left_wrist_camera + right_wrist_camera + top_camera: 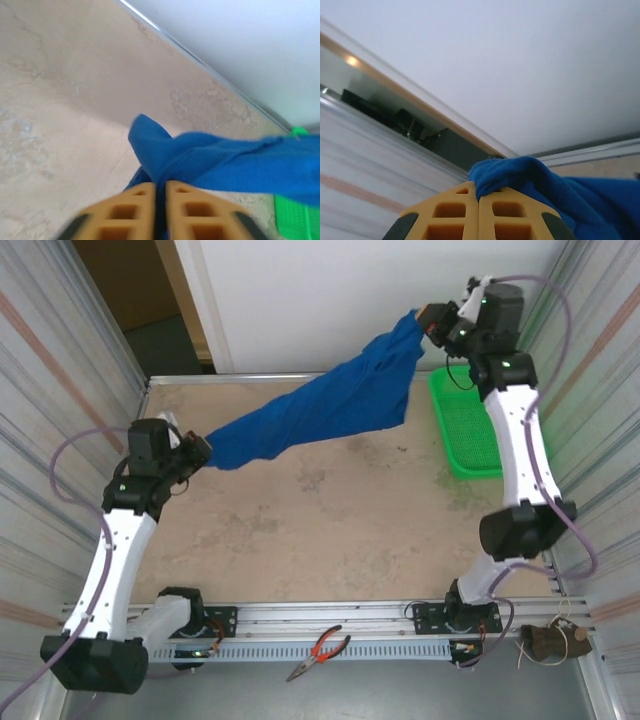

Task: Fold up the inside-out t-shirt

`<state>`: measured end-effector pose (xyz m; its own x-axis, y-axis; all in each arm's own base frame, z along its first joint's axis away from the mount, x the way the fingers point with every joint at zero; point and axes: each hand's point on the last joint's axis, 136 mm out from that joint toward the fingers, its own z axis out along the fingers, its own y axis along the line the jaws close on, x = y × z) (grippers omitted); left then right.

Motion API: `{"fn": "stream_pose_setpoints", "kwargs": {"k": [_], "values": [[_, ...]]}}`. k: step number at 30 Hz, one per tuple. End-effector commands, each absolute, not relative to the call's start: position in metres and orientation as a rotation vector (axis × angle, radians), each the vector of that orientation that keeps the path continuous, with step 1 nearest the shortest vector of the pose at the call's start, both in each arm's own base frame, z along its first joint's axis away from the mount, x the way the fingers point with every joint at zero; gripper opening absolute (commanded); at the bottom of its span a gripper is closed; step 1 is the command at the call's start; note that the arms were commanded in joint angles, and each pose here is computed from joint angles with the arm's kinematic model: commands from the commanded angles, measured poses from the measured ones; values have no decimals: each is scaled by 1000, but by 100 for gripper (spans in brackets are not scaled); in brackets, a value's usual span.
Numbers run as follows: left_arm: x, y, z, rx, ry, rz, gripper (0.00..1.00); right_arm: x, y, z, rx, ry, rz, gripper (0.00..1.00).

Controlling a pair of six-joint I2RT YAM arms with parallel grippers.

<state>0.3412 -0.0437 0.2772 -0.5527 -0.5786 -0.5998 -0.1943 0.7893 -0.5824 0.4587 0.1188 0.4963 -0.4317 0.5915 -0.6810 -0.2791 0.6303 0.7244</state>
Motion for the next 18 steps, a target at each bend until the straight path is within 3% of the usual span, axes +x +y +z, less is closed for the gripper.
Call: {"fn": "stream_pose_setpoints", "kwargs": {"k": [1,3,5,10,18], "values": [[371,-46,287,-496,2131,-623,55,474,130,424,290,1941,972,0],[381,-45,282,-486,2167,-608,70,469,134,398,305,1992,971,0],[380,-48,276,-475,2197,-616,77,464,138,381,308,2023,969,0],[344,-80,244,-406,2273,-650,79,456,141,345,314,2090,921,0],[277,-192,137,-99,2493,-631,75,460,124,325,346,2119,796,0]]}}
